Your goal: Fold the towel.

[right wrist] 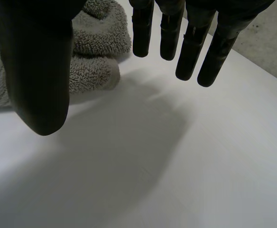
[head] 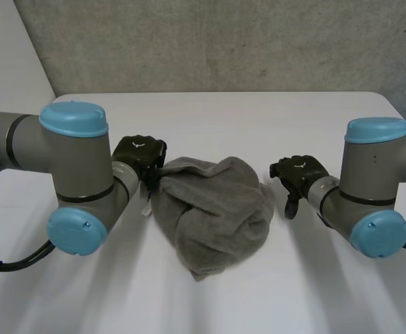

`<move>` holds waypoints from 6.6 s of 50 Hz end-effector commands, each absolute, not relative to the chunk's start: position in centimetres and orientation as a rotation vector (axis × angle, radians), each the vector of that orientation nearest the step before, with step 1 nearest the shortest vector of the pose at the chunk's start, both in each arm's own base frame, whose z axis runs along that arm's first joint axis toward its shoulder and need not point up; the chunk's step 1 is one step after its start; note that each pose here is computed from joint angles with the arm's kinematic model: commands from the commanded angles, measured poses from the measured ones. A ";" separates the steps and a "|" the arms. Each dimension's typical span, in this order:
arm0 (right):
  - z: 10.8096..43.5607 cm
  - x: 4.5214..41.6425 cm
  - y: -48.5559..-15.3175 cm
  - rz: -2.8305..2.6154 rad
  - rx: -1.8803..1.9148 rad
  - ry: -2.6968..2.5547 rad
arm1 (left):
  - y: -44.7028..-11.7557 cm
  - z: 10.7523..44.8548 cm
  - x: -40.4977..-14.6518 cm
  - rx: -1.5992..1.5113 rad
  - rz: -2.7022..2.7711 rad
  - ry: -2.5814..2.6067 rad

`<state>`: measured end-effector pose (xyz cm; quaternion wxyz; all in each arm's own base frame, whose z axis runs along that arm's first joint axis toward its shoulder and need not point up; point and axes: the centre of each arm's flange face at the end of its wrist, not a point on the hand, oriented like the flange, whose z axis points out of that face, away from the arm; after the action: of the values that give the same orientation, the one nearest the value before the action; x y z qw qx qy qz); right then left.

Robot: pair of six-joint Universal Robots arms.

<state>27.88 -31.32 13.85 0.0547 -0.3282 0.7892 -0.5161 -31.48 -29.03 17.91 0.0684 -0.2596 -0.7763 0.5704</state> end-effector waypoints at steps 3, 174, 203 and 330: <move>13.3 28.7 -32.4 -1.552 -0.900 2.377 | -28.3 17.6 -31.0 -0.790 1.686 -2.363; 27.0 26.8 -32.7 -1.832 -0.980 1.992 | -21.1 26.7 -21.4 -0.690 2.187 -1.886; 31.0 27.0 -36.6 -2.706 -1.478 1.630 | -33.3 27.6 -25.6 -0.816 2.203 -1.958; 19.3 18.9 -32.1 -1.876 -1.136 2.352 | -29.3 17.8 -18.1 -0.913 2.327 -1.995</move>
<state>19.92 -31.86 16.15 -0.0157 -0.3669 0.7498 -0.5504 -18.19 -29.61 16.67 -0.0266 -0.2886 -0.6289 0.7214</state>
